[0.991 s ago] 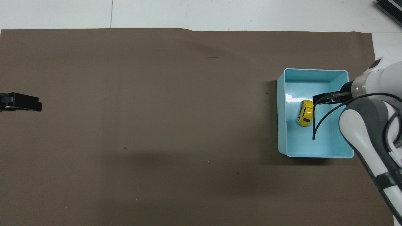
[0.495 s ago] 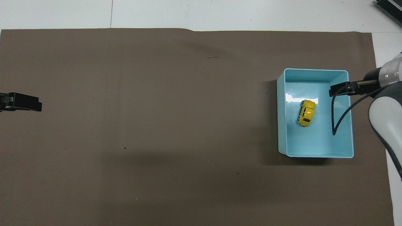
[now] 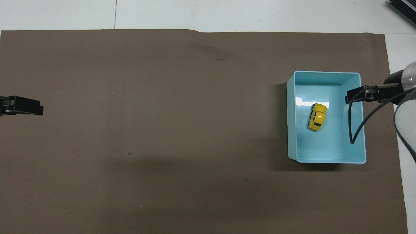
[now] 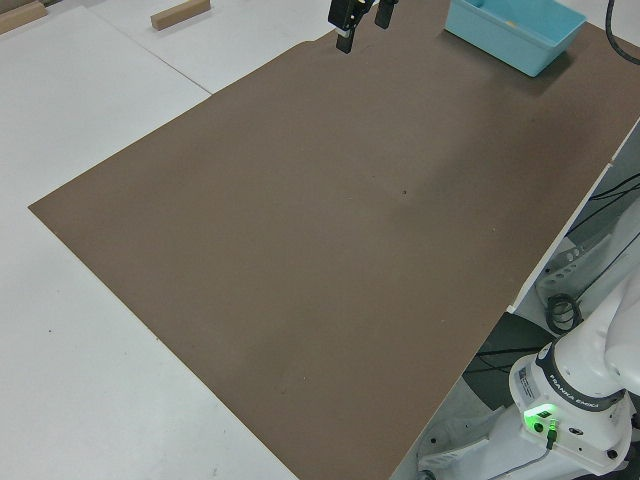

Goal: Wind up and store yellow beetle car

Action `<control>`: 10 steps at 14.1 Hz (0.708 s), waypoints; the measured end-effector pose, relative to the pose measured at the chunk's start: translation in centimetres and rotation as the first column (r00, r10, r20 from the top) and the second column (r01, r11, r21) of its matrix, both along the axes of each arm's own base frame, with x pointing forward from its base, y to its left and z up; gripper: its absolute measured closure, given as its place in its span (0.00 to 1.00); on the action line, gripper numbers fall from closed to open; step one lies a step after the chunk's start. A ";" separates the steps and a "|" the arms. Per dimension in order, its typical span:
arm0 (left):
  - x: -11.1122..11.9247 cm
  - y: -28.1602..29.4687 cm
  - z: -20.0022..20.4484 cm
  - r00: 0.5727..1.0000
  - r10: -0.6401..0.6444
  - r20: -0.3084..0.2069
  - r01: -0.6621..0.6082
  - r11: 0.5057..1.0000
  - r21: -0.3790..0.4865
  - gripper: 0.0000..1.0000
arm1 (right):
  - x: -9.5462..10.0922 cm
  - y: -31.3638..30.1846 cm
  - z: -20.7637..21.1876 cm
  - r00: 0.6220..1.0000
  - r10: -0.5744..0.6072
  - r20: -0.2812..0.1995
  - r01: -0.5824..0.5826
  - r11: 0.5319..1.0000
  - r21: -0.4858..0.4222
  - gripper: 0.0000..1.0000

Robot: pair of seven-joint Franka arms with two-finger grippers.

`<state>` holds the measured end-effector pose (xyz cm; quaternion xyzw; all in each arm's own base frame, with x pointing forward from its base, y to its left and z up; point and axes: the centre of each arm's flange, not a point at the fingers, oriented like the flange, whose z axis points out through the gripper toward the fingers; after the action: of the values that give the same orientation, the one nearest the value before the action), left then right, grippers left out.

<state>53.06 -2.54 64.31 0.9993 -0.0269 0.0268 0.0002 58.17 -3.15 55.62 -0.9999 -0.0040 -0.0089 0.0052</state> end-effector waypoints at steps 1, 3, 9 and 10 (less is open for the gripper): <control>0.0 0.0 0.0 1.000 0.000 0.000 0.000 1.000 0.000 0.00 | -0.3 0.0 0.2 1.000 0.000 -0.013 0.000 1.000 0.000 0.00; 0.0 0.0 0.0 1.000 0.000 0.000 0.000 1.000 0.000 0.00 | -0.8 0.0 1.1 1.000 -0.002 -0.029 0.002 1.000 0.001 0.00; 0.0 0.0 0.0 1.000 0.000 0.000 0.000 1.000 0.000 0.00 | -1.5 -0.3 3.1 0.999 -0.018 -0.048 0.018 1.000 0.001 0.00; 0.0 0.0 0.0 1.000 0.000 0.000 0.000 1.000 0.000 0.00 | -1.6 -0.3 3.4 0.999 -0.021 -0.045 0.021 1.000 0.000 0.00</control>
<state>53.06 -2.54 64.31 0.9993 -0.0269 0.0268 0.0002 56.57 -3.46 59.03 -0.9999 0.0068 0.0135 0.0056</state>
